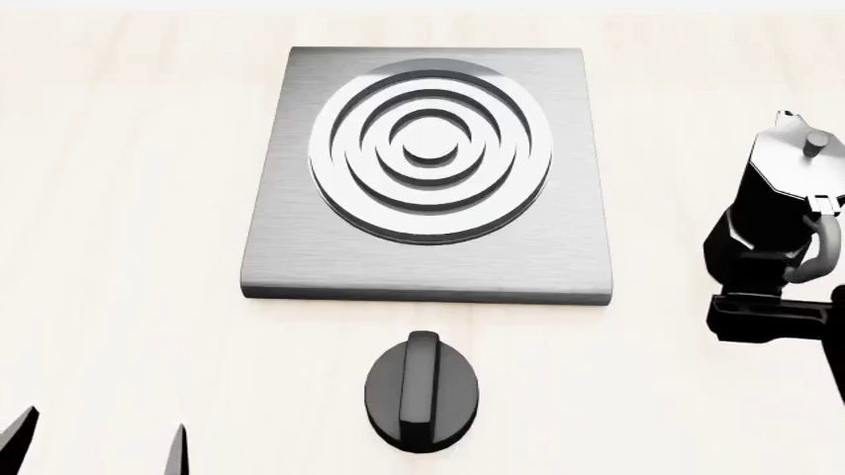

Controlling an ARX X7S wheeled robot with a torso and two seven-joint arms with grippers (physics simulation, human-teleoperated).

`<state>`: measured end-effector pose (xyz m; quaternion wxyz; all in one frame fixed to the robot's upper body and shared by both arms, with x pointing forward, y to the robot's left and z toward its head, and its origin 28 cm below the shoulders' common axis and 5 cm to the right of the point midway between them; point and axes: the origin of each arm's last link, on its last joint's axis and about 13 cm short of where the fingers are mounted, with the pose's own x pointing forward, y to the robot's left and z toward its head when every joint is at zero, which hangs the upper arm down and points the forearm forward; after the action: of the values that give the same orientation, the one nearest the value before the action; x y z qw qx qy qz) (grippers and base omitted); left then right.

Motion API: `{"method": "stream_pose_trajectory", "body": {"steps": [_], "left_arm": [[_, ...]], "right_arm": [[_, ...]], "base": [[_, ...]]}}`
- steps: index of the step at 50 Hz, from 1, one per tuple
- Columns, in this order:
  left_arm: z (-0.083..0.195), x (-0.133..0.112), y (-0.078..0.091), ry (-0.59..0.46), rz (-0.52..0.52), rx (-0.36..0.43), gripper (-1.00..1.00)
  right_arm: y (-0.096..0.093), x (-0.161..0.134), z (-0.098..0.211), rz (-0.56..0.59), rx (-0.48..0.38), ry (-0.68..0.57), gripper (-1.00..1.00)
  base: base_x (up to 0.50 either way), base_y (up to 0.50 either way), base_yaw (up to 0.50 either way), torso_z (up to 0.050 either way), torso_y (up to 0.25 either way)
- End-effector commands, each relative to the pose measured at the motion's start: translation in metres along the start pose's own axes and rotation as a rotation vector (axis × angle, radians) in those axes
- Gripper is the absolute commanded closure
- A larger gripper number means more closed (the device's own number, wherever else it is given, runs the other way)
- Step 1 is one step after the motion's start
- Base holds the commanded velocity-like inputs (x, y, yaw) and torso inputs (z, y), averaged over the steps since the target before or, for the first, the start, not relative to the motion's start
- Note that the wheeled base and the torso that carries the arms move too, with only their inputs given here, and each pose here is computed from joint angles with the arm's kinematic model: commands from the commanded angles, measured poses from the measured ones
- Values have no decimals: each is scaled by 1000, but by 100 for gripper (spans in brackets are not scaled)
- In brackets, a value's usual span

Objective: Put the moka pot on the stove.

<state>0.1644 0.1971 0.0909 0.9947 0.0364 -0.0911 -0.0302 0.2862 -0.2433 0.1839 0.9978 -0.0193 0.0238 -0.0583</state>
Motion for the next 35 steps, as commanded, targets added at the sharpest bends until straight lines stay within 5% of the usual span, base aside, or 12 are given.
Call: {"method": "stream_pose_trajectory", "body": {"steps": [1, 35], "left_arm": [[1, 3, 3, -31, 17, -19, -100], [-3, 5, 3, -17, 21, -12, -100]], "right_arm": [[1, 9, 0, -9, 17, -11, -100], [4, 24, -14, -30, 15, 31, -100]], "base": [[0, 0, 0, 0, 0], [0, 0, 0, 0, 0]]}}
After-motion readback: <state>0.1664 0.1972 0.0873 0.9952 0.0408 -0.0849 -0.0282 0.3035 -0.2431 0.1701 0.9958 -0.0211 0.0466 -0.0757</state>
